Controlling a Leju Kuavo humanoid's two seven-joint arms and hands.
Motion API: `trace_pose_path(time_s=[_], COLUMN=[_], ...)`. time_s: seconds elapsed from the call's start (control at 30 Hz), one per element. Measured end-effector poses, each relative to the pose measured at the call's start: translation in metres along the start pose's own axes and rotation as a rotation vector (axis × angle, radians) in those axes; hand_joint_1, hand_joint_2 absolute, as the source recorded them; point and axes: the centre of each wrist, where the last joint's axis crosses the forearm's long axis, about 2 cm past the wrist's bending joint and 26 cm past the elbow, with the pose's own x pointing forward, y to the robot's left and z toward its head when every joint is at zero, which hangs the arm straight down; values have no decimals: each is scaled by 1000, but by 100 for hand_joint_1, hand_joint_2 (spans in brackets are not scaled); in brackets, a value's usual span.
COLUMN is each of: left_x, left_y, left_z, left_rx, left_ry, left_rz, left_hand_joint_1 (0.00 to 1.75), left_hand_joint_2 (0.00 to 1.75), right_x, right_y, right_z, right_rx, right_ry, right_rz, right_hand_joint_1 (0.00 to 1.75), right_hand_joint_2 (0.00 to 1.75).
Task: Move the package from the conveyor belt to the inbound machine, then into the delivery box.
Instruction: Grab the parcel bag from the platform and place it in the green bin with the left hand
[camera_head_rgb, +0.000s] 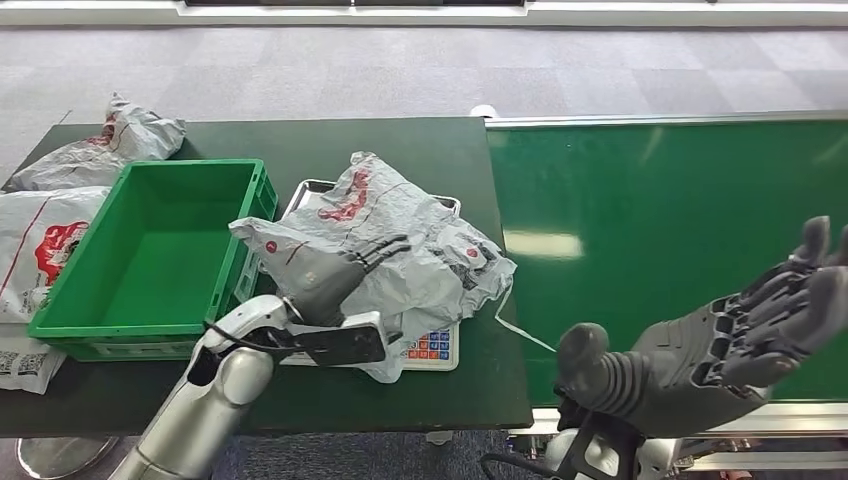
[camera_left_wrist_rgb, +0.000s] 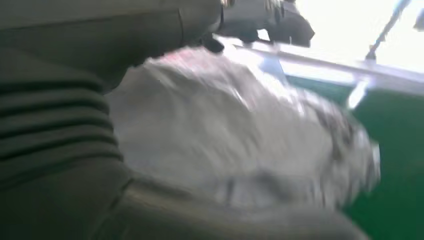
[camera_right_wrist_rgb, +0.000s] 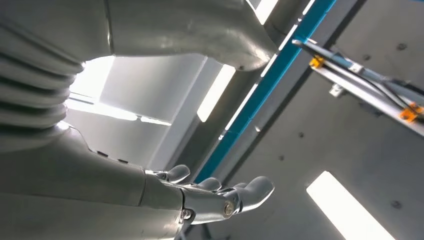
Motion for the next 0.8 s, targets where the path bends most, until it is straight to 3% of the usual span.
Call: trace_pose_path(time_s=[0.13,0.43,0.47,0.57,0.6,0.8], left_x=[-7,-11,-11,-10,-10,-9], left_y=[-1,-23,-27,-38,-40,-37], left_z=[-32,-58,-59,-64,-65,-72], left_rx=[-178,-349,-367,-413,-420,-395], left_ry=[9,62,64,70,70,63], left_rz=[-113,-216,-224,-248,-255,-269], left_hand_joint_1=[0,0,8,139,175,175], left_hand_joint_2=[175,175,175,175,175,175], right_x=[0,1,1,2,2,2], right_y=[4,17,19,22,23,25], right_z=[1,7,8,9,9,10], right_rx=[1,20,22,25,24,26], right_ry=[12,43,47,57,61,69], right_rz=[-19,-74,-81,-97,-102,-113], right_hand_joint_1=[0,0,0,0,0,0], right_hand_joint_2=[175,175,175,175,175,175])
